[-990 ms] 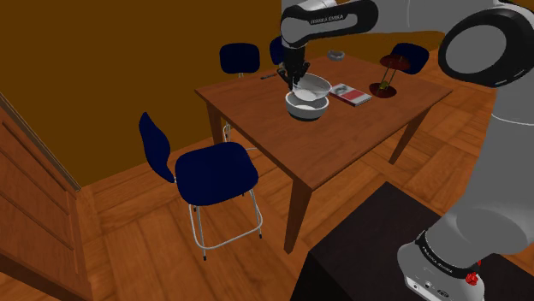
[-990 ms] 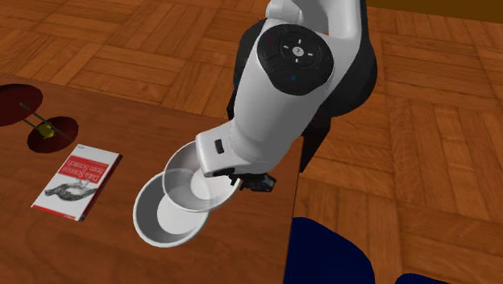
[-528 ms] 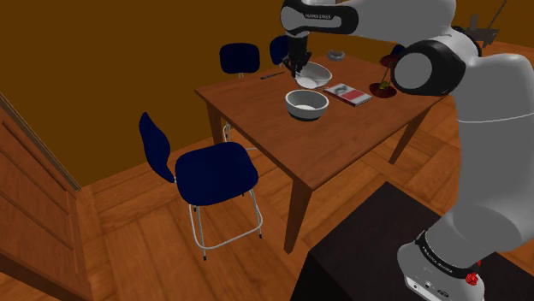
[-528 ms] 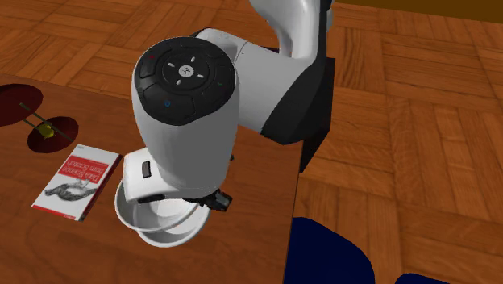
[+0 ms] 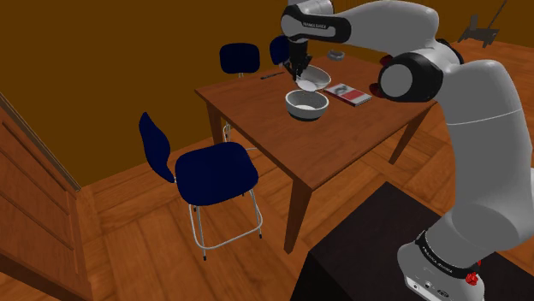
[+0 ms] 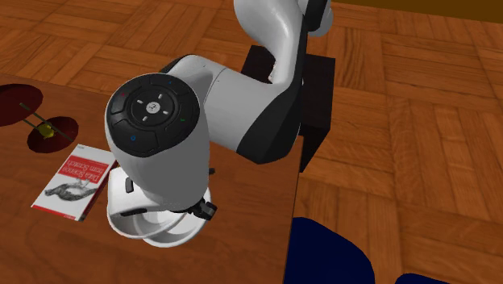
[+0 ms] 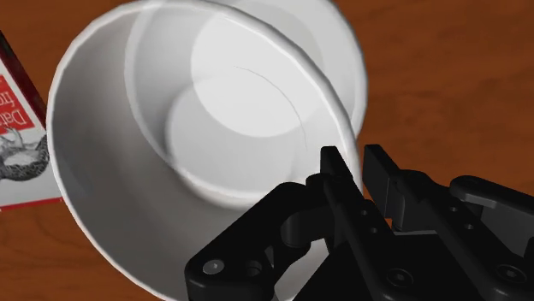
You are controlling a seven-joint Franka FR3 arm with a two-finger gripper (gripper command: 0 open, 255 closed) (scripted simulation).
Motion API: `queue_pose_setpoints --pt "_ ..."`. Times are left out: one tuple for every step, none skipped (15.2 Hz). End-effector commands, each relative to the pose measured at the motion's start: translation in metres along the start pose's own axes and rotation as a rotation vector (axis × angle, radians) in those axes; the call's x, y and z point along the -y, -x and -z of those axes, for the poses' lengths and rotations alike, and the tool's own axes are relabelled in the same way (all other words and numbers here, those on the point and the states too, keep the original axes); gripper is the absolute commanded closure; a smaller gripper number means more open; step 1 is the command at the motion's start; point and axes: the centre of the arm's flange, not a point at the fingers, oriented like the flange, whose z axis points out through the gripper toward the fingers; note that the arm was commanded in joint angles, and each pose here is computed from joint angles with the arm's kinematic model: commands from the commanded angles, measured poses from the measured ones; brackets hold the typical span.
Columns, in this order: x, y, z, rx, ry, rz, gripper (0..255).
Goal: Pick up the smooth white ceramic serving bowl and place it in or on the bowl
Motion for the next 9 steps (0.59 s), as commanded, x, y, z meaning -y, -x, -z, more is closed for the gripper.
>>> queue_pose_setpoints --pt "0.002 0.002 -0.009 -0.002 0.0 0.0 255" --pt "0.003 0.002 -0.014 -0.002 0.0 0.0 255" --pt "0.004 0.003 -0.019 -0.002 0.0 0.0 255" --pt "0.005 0.003 -0.024 -0.002 0.0 0.0 255" --pt "0.006 0.004 -0.029 -0.002 0.0 0.0 255" --pt "0.007 0.004 -0.035 -0.002 0.0 0.0 255" --pt "0.008 0.005 -0.04 -0.002 0.0 0.0 255" --pt "0.009 0.006 -0.045 -0.002 0.0 0.0 255" --pt "0.009 0.006 -0.05 -0.002 0.0 0.0 255"
